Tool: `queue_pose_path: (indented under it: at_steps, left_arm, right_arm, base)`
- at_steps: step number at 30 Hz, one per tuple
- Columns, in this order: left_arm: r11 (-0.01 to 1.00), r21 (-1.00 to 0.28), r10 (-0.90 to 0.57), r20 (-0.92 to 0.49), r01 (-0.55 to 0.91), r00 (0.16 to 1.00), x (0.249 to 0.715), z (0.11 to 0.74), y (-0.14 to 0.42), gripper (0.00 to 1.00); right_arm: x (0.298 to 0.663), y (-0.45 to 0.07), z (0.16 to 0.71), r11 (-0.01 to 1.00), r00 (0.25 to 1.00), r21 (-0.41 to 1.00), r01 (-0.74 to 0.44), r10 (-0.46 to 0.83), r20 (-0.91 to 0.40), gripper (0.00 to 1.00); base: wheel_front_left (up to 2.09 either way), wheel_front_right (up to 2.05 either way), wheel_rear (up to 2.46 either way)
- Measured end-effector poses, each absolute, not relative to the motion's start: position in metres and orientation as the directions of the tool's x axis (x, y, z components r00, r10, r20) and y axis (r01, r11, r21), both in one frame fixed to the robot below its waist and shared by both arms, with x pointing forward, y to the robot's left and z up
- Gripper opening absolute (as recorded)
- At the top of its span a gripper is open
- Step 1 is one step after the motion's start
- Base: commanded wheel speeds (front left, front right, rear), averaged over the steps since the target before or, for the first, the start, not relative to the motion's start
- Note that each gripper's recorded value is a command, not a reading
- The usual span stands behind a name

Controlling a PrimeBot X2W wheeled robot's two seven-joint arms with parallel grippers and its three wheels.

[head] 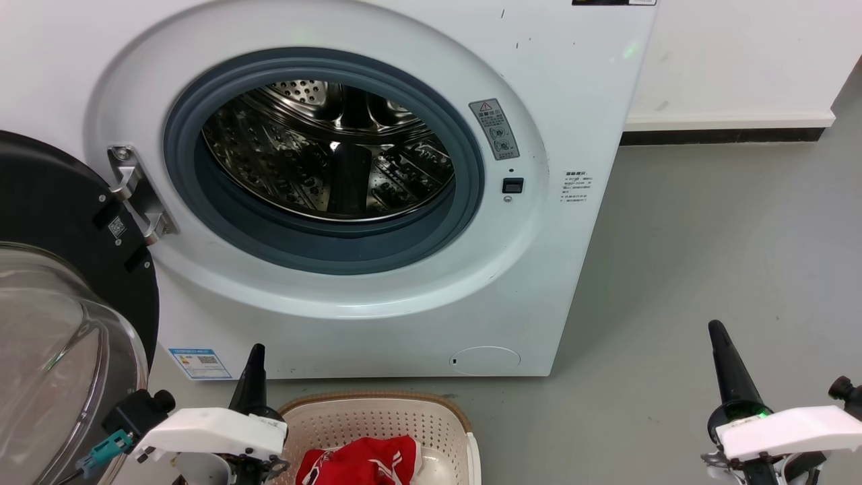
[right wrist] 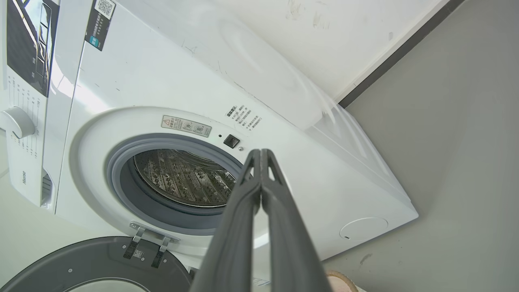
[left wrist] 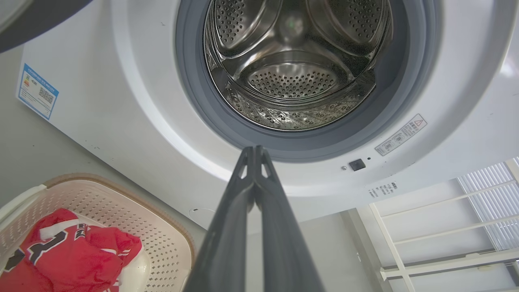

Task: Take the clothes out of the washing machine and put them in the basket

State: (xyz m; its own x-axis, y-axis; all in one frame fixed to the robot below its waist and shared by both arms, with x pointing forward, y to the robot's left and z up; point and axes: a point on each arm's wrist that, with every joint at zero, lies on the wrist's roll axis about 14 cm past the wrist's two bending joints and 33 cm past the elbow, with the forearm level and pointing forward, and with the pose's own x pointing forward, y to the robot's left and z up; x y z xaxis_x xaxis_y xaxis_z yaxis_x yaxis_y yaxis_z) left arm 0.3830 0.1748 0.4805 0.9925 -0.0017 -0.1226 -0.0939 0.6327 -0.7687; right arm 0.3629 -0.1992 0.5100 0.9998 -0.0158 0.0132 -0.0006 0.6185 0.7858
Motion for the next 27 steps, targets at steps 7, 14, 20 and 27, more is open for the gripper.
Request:
queue_pose_path:
  at_steps: [7,14,20,27]
  left_arm:
    - [0.562,-0.821,-0.007,-0.120,-0.095,0.993,0.3836,0.4817,0.1770,0.00]
    - [0.495,-0.863,-0.011,-0.118,-0.098,0.993,0.3841,0.4827,0.1793,0.00]
    - [0.437,-0.894,-0.009,-0.108,-0.093,0.994,0.3857,0.4858,0.1820,0.00]
    - [0.373,-0.924,-0.014,-0.102,-0.090,0.995,0.3860,0.4872,0.1835,0.00]
  right_arm:
    - [0.3645,-0.2002,0.5069,0.550,1.000,0.835,0.009,-0.019,0.002,0.00]
    - [0.3676,-0.2002,0.5062,0.484,1.000,0.875,0.011,-0.016,-0.003,0.00]
    - [0.3702,-0.2006,0.5059,0.428,1.000,0.904,0.012,-0.017,-0.005,0.00]
    - [0.3728,-0.2012,0.5054,0.366,1.000,0.931,0.014,-0.018,-0.008,0.00]
  base:
    - [0.00,0.00,0.00]
    - [0.00,0.00,0.00]
    - [0.00,0.00,0.00]
    - [0.00,0.00,0.00]
